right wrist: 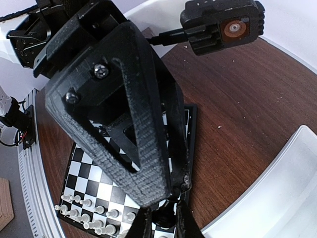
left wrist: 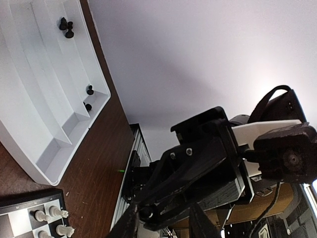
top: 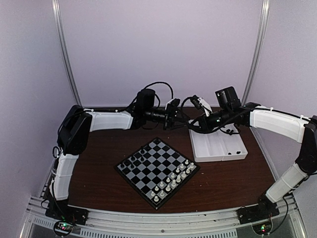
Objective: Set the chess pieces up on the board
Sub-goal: Place the chess piece on the chessboard.
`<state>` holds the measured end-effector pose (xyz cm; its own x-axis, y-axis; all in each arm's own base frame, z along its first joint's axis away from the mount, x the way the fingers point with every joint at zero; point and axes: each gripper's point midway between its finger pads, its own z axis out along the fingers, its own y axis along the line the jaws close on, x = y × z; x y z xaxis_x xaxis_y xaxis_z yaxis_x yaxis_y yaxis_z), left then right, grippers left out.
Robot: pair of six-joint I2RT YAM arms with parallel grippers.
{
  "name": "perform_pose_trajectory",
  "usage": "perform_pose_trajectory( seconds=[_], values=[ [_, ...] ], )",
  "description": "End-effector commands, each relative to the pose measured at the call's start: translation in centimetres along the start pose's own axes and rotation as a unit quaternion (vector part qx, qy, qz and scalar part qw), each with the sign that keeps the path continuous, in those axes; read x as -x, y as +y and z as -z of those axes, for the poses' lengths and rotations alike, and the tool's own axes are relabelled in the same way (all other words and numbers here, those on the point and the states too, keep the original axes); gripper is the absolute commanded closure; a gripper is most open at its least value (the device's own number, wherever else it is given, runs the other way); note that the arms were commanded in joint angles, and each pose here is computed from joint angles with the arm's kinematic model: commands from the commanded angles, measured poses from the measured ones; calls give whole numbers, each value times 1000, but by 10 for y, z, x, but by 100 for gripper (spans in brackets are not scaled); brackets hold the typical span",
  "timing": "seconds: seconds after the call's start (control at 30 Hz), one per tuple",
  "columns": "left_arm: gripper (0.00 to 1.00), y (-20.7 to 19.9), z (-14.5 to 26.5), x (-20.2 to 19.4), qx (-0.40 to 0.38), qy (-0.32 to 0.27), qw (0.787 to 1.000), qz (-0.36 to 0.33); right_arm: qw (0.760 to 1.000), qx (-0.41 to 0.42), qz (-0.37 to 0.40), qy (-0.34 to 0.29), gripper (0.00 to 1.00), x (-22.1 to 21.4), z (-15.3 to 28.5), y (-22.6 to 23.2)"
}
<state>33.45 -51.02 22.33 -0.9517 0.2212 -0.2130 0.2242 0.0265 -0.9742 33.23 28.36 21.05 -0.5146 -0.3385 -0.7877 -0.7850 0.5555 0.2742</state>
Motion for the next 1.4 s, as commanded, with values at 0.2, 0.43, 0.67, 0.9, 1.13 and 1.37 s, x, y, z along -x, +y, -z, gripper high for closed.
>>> perform_pose_trajectory(
  seconds=[0.2, 0.43, 0.67, 0.9, 1.13, 1.37],
  values=[
    [68, -8, -11, -2, -27, 15, 999, -16, 1000, 4, 15, -10, 89, 10, 2, 6],
    [81, -7, -12, -4, -28, 18, 999, -15, 1000, 4, 16, -10, 89, 10, 2, 6],
    [90, -8, -12, -3, -29, 17, 999, -15, 1000, 3, 16, -6, 89, 8, 3, 6],
    [100, -11, -11, -1, -33, 15, 999, -21, 1000, -6, 18, -5, 76, 7, 4, 3],
    [100, -3, -8, -2, -13, 15, 999, -28, 998, -40, 29, -36, 17, 11, 16, -2],
    [100, 20, 13, -12, 115, 15, 991, -67, 994, -87, 32, -59, 13, 8, 34, -11]
  ],
)
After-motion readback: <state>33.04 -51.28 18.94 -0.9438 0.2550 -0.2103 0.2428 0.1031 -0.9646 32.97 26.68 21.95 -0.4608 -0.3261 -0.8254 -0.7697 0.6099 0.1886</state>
